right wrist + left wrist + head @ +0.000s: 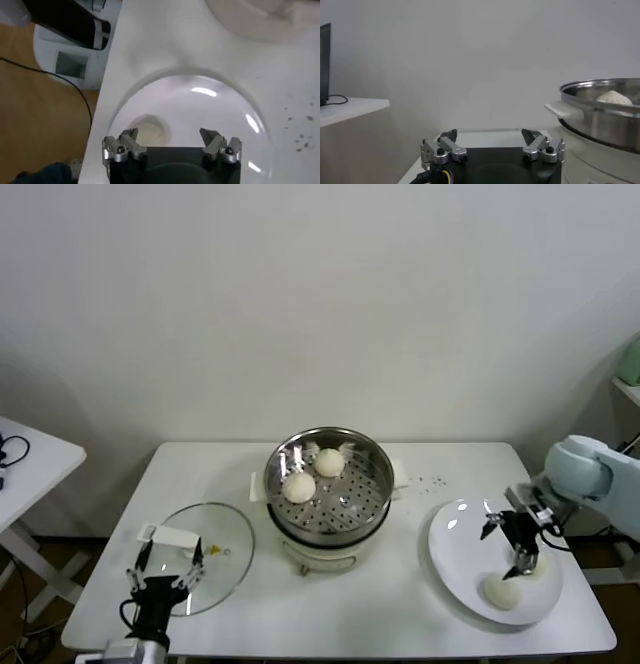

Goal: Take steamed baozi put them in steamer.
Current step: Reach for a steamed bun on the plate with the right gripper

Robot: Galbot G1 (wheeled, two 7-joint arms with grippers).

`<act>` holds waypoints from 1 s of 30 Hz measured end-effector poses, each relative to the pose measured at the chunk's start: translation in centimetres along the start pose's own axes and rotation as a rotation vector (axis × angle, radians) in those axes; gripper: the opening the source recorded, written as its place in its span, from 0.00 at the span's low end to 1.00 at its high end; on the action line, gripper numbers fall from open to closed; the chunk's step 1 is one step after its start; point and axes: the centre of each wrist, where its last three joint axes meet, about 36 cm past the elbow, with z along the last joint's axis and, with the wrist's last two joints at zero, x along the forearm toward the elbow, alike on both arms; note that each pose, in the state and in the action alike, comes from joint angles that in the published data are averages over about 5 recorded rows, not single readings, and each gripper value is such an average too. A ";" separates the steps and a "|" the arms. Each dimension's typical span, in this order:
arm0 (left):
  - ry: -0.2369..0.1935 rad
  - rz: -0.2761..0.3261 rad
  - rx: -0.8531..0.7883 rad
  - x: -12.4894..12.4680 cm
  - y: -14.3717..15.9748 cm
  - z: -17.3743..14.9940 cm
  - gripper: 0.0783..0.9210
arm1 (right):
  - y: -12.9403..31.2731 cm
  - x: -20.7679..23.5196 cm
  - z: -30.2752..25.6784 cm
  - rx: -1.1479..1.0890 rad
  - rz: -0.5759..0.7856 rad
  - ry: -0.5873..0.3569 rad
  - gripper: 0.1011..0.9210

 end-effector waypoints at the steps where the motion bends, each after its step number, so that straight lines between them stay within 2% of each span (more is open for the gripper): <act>1: 0.001 0.000 0.000 0.0 0.0 0.0 0.88 | 0.2 -0.4 0.2 0.000 -0.001 0.004 0.88; 14: 0.018 -0.003 0.001 0.1 0.1 0.7 0.88 | 1.7 -4.6 1.4 -0.004 -0.026 0.043 0.88; 30: 0.022 0.000 0.008 -0.1 -0.1 0.9 0.88 | 1.8 -6.5 1.8 -0.006 -0.038 0.065 0.88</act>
